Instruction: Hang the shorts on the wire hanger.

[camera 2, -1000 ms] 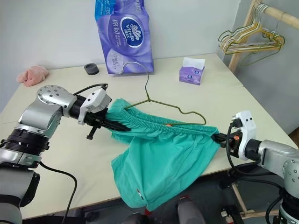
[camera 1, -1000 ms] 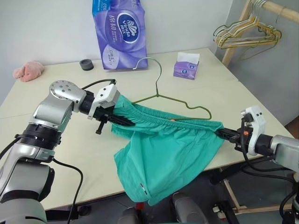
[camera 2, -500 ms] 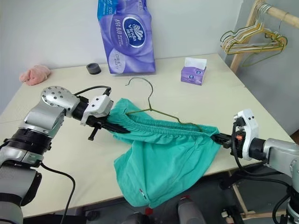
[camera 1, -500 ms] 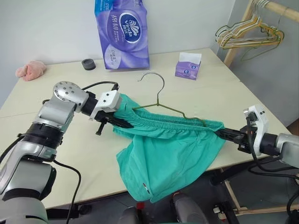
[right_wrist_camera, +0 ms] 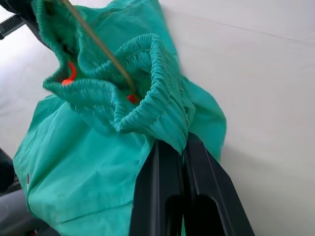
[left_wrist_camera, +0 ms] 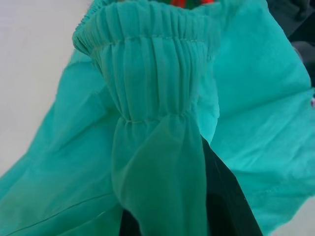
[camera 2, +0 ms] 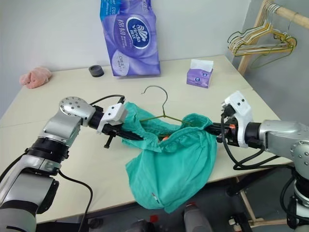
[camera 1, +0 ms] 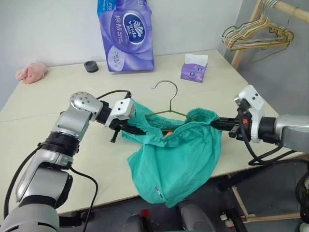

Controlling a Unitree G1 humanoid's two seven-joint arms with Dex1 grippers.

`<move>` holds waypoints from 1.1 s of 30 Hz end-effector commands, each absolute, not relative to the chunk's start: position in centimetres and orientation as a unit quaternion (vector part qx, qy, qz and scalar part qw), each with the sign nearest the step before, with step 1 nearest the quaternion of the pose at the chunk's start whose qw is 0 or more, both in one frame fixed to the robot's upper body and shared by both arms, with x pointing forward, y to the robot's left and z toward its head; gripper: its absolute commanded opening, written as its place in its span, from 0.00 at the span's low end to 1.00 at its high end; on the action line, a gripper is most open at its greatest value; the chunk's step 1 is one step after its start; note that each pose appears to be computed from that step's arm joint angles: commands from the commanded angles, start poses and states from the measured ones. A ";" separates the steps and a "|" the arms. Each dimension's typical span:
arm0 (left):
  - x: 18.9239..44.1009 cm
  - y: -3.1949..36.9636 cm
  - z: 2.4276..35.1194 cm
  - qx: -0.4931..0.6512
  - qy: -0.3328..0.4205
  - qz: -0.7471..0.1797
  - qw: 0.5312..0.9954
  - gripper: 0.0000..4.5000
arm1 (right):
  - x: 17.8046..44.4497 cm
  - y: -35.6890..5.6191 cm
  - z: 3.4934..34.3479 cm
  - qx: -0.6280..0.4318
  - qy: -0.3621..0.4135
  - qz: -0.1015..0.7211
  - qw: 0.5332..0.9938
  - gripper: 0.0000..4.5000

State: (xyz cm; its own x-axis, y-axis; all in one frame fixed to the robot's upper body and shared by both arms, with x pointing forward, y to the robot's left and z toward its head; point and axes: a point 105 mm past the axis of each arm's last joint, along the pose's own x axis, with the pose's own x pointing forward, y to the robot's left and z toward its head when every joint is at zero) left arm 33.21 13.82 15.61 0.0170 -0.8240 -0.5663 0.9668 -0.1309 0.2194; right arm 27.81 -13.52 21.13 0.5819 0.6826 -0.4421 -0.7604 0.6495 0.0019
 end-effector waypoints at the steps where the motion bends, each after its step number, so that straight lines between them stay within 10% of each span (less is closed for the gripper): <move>1: 33.2 12.9 16.8 0.320 0.083 -0.689 0.645 0.00 | 27.5 -12.0 22.7 -0.123 0.179 0.444 0.869 0.00; 13: 34.2 11.9 16.0 0.327 0.063 -0.663 0.671 0.00 | 27.6 -10.5 22.8 -0.186 0.177 0.466 0.846 0.00; 23: 33.7 10.1 15.5 0.290 0.033 -0.657 0.695 0.00 | 27.7 -11.6 23.0 -0.262 0.155 0.446 0.842 0.67; 33: 33.3 9.1 15.4 0.260 0.020 -0.665 0.700 0.00 | 27.3 -16.8 23.1 -0.355 0.197 0.384 0.829 0.68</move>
State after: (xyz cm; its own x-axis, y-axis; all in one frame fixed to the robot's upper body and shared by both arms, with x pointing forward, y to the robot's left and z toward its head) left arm 33.31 9.29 13.66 0.1050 -0.9009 -0.4211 0.9583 -0.0216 0.2850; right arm 27.14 -16.13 22.17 0.5891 0.5157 -0.6221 -0.8032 0.4577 -0.3813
